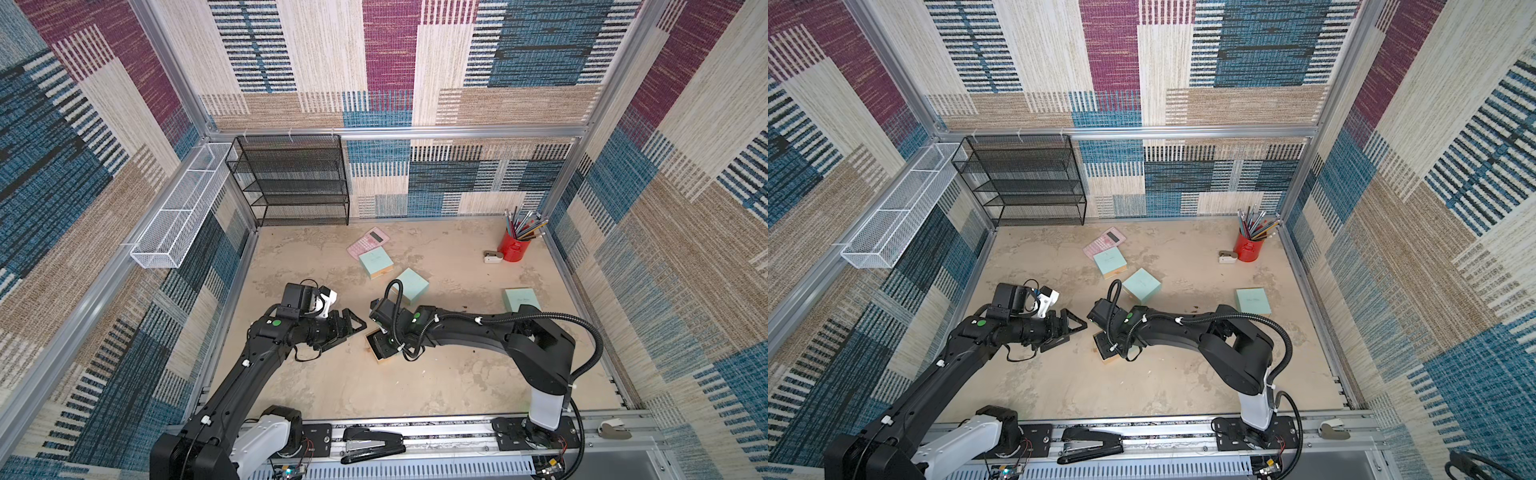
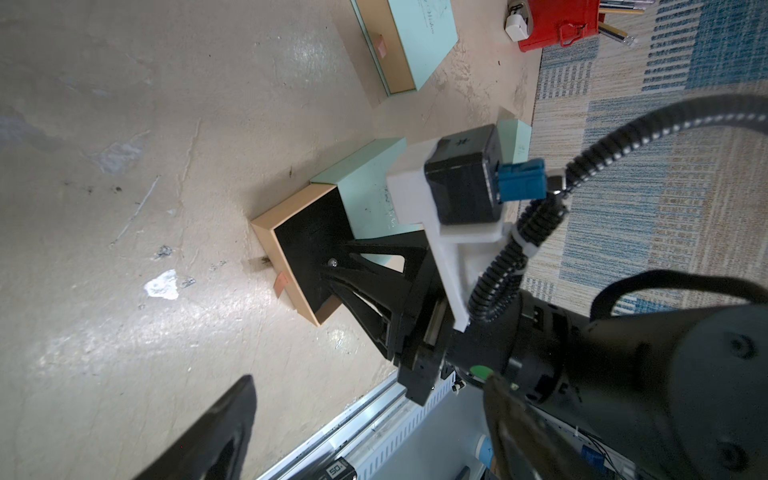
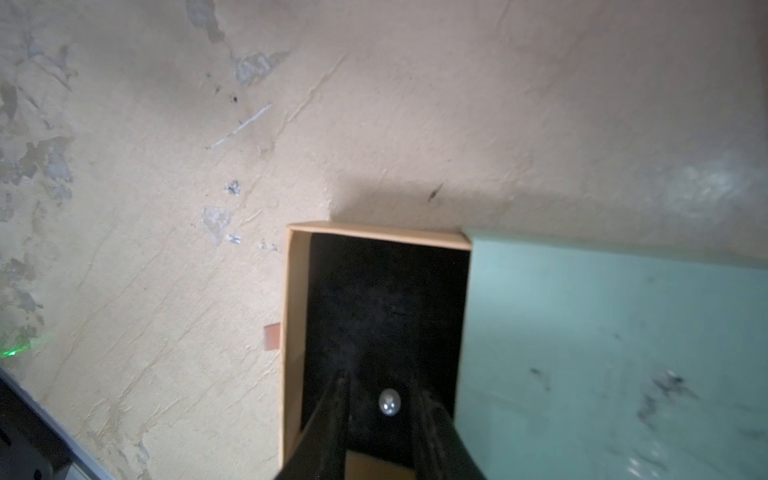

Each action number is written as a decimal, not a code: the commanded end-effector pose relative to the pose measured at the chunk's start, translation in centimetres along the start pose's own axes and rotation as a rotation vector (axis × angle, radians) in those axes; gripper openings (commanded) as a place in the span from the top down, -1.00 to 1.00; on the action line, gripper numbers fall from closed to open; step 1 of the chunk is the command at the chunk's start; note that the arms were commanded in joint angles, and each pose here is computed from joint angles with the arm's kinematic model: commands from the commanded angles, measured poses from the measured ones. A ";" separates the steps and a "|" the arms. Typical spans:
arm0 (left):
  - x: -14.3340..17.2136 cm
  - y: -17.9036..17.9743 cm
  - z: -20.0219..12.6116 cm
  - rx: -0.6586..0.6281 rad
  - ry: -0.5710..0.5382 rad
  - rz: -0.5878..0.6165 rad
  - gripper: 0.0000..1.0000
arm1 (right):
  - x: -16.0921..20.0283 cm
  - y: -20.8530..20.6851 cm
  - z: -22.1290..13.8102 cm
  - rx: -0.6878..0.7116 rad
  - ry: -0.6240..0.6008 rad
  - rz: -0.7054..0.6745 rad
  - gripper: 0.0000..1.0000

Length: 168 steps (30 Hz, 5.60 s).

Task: Take out the earrings from the drawer-style jewelry box
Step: Pick up the earring from the drawer, then place the earring at the center of the board.

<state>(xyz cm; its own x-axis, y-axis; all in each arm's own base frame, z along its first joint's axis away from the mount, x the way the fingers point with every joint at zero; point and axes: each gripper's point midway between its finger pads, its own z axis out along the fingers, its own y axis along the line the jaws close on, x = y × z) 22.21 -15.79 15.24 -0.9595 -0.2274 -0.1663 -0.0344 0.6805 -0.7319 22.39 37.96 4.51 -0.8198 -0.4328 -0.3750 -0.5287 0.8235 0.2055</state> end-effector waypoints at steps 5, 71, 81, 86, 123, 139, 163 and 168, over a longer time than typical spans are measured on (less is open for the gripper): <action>-0.3 -0.5 0.0 0.033 -0.007 0.035 -0.72 | 0.0 -0.9 0.2 0.076 -0.001 -0.004 0.51; 1.9 -10.2 -0.1 0.220 0.065 0.452 -0.79 | 5.4 -26.5 -12.0 0.147 -0.405 0.797 0.89; 2.0 -10.0 -0.4 0.213 0.047 0.466 -0.79 | 7.2 -29.2 -10.8 0.194 -0.380 0.884 0.88; 2.0 -10.0 -0.4 0.217 0.048 0.468 -0.79 | 7.8 -29.4 -10.2 0.190 -0.363 0.899 0.87; 0.9 -9.2 -0.5 0.210 0.027 0.419 -0.79 | 11.9 -30.9 -9.3 0.246 -0.301 1.019 0.79; 0.4 -8.9 -0.5 0.217 0.022 0.396 -0.78 | 12.3 -31.3 -9.0 0.258 -0.294 1.041 0.75; 0.1 -8.7 -0.4 0.225 0.024 0.373 -0.78 | 11.2 -30.9 -10.1 0.231 -0.320 1.002 0.53; 0.0 -8.5 -0.4 0.222 0.020 0.368 -0.78 | 10.0 -30.5 -11.8 0.214 -0.364 0.966 0.42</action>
<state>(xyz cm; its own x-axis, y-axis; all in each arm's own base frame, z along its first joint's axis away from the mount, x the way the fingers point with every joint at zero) 22.30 -21.18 21.52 -0.9053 0.0199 -0.4244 0.3608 0.5633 -0.7433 27.62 4.00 4.11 -0.7300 0.5697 -0.3775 0.4231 0.8105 0.4051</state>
